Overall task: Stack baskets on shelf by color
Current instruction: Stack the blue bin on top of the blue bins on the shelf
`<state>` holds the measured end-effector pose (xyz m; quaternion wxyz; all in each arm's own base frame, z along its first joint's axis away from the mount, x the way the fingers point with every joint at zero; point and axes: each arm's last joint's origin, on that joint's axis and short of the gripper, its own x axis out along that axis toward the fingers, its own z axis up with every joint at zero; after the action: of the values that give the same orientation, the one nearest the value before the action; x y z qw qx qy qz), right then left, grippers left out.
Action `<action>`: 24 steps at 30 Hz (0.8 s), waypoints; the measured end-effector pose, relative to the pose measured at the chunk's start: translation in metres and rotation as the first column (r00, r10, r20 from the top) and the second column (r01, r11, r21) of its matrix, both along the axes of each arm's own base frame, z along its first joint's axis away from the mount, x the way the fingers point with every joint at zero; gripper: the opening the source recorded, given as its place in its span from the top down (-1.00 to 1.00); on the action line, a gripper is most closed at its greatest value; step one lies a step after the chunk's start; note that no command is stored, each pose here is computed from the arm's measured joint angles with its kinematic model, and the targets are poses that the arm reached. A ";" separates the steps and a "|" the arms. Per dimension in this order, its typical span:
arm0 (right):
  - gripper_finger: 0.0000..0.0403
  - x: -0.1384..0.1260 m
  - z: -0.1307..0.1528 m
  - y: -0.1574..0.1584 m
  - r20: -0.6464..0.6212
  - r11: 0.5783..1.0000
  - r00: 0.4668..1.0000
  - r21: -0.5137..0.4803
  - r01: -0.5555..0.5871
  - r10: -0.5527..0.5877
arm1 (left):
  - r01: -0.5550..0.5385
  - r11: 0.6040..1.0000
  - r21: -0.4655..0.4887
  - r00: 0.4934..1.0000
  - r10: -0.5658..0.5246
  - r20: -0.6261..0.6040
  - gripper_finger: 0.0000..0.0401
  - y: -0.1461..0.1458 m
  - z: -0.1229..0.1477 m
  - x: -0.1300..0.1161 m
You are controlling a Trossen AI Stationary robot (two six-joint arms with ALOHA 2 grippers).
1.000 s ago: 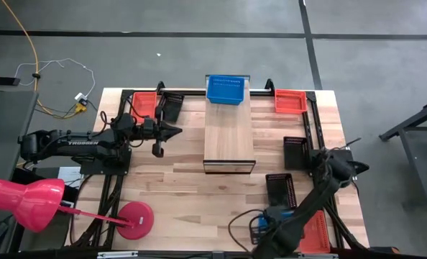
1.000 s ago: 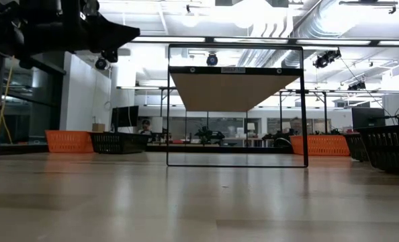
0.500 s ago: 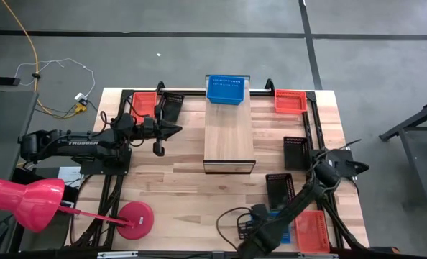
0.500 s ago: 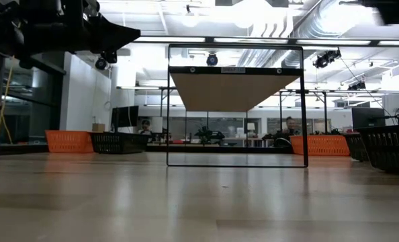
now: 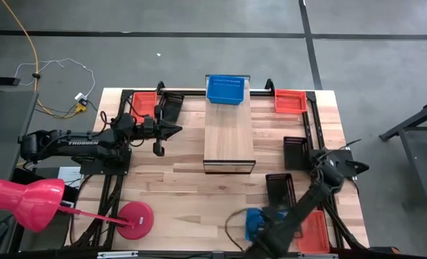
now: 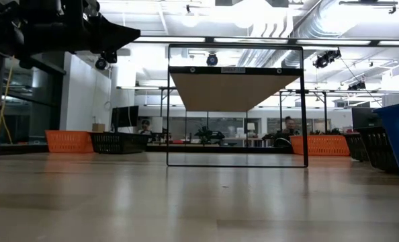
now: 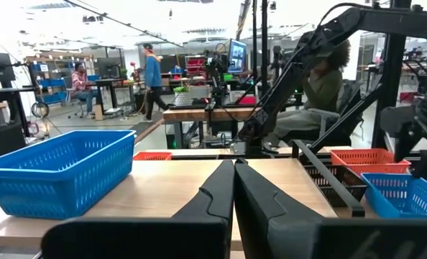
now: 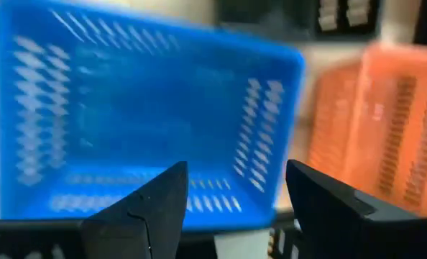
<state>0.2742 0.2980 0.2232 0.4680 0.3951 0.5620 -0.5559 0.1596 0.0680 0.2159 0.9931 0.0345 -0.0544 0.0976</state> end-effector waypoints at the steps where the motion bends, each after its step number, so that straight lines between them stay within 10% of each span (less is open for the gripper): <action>1: -0.11 -0.004 -0.001 0.004 -0.019 1.000 1.000 0.014 0.006 -0.006 | 0.000 1.000 0.000 1.000 0.000 0.000 1.00 0.000 0.000 0.000; 16: -0.10 -0.014 -0.042 -0.008 -0.119 0.997 0.992 -0.068 0.022 -0.030 | 0.000 1.000 0.001 1.000 0.000 0.003 1.00 0.000 0.000 0.000; 24: 0.24 -0.017 -0.058 -0.011 -0.129 0.997 0.991 -0.076 0.028 -0.037 | 0.000 1.000 0.001 1.000 0.000 0.003 1.00 0.000 0.000 0.000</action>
<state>0.2569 0.2868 0.1654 0.4357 0.3496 0.5639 -0.6083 0.1596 0.0680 0.2162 0.9931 0.0350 -0.0559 0.0974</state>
